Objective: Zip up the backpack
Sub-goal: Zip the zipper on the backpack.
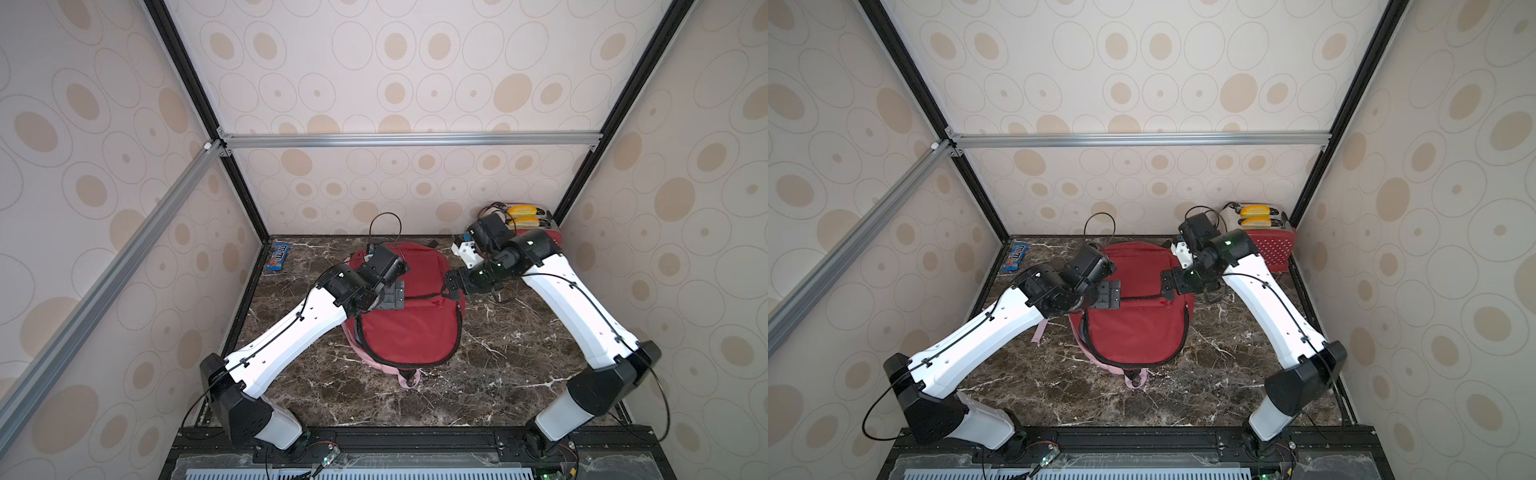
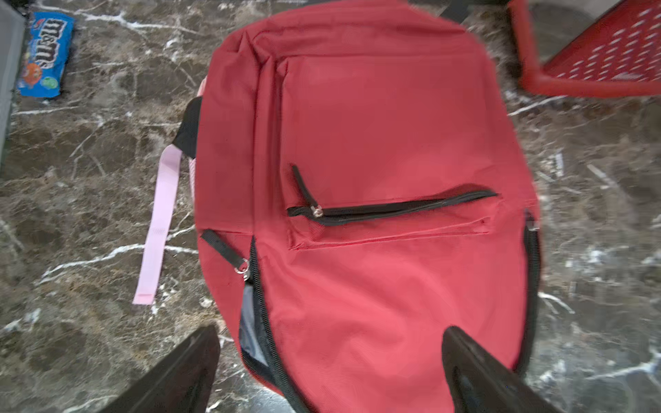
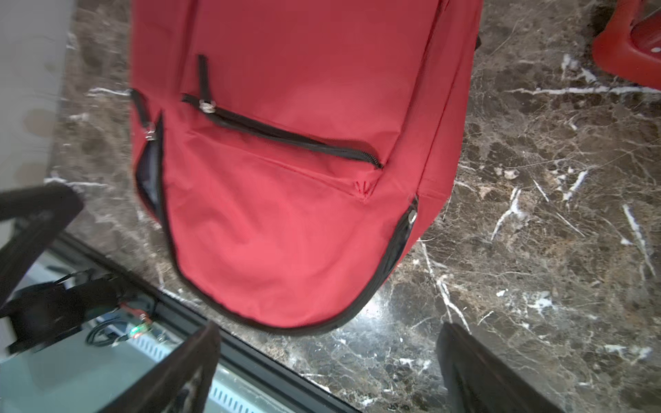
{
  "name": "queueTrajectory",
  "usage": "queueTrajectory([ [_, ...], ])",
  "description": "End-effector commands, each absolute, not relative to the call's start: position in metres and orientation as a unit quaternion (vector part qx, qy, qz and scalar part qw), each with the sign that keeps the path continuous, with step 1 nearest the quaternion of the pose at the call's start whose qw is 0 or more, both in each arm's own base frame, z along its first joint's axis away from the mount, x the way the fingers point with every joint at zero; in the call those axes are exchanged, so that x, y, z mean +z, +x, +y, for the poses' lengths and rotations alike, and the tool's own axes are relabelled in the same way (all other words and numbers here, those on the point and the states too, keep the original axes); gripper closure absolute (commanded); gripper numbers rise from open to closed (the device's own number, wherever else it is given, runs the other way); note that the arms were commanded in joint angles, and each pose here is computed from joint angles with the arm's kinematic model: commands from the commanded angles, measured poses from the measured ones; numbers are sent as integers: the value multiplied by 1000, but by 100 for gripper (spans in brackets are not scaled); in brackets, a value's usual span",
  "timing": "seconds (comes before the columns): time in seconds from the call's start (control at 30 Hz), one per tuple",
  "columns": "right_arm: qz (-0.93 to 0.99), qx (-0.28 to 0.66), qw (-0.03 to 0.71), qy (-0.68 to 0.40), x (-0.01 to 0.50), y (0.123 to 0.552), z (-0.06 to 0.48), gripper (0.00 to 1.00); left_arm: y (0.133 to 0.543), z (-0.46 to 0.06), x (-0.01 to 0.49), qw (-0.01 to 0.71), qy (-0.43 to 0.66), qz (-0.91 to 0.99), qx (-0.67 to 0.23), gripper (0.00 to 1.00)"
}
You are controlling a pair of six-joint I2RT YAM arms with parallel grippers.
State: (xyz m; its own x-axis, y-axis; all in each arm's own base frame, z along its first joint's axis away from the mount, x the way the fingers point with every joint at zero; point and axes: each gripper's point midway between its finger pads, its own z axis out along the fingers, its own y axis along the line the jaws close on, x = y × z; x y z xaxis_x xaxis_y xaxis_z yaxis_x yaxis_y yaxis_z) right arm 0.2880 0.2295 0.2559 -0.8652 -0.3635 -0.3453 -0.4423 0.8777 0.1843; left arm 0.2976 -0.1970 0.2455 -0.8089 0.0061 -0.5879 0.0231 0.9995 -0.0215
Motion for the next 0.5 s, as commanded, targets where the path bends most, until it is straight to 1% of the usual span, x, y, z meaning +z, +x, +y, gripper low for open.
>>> queueTrajectory([
  [0.0,966,67,171,-180,268,283,205,0,287,-154,251,337,5,940,60,1],
  [0.1,968,61,224,-97,294,288,180,0,292,-153,282,405,29,913,29,1],
  [0.13,969,59,231,-60,300,288,167,0,294,-154,286,413,36,910,25,1],
  [0.17,970,85,225,-27,301,288,161,0,299,-156,285,410,42,911,16,1],
  [0.23,954,209,213,-38,305,292,183,0,310,-166,268,378,49,924,-19,1],
  [0.27,947,236,215,-37,307,293,188,0,315,-171,256,353,36,934,-48,1],
  [0.33,941,234,240,-50,309,296,192,0,319,-188,238,310,16,942,-131,1],
  [0.37,943,217,247,-56,307,298,189,0,320,-200,236,305,18,934,-186,1],
  [0.4,946,197,252,-62,306,300,186,0,319,-204,238,309,15,926,-217,1],
  [0.43,946,182,258,-76,306,302,186,0,323,-204,246,328,7,917,-227,1],
  [0.47,946,160,266,-95,306,304,188,0,324,-195,252,342,-5,915,-212,1],
])
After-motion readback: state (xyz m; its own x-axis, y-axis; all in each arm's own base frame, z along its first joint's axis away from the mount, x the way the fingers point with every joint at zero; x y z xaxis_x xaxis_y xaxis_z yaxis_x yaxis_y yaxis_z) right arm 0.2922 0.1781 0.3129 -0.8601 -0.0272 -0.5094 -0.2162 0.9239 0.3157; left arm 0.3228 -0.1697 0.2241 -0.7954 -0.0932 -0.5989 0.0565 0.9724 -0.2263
